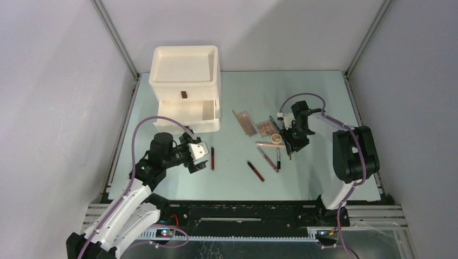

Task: Organize the makeup
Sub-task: Pick up the makeup from the center of the board.

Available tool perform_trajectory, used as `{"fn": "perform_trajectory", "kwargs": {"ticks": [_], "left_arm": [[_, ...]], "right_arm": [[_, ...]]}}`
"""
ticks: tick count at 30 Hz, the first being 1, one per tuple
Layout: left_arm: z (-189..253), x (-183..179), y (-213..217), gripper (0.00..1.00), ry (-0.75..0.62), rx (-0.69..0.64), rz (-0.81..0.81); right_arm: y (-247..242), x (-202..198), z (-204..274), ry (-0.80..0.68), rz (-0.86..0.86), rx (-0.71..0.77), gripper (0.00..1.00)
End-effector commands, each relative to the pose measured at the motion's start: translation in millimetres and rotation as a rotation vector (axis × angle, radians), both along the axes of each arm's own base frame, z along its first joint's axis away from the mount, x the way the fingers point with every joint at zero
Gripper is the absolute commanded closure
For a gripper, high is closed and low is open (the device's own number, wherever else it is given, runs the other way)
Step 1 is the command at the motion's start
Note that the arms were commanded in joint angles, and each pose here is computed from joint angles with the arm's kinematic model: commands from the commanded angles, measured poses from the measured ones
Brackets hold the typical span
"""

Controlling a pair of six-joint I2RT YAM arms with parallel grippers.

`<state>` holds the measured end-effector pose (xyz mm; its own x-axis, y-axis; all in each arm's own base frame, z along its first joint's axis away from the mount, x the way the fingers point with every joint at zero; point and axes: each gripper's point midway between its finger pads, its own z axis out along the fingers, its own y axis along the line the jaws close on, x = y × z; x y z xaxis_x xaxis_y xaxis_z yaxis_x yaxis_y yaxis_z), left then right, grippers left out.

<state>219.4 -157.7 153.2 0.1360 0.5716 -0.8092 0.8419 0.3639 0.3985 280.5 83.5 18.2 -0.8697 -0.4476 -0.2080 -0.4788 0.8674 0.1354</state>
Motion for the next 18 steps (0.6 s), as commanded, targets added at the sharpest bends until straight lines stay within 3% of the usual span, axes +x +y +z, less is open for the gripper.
{"fn": "perform_trajectory", "kwargs": {"ticks": [1,18], "left_arm": [[0,0,0,0.0,-0.015,-0.004,0.001],[1,0,0,0.0,-0.023,-0.004,-0.001]], "right_arm": [[-1,9,2,-0.046,-0.014,-0.03,0.47],[-72,25,4,-0.062,-0.256,-0.006,0.73]]}}
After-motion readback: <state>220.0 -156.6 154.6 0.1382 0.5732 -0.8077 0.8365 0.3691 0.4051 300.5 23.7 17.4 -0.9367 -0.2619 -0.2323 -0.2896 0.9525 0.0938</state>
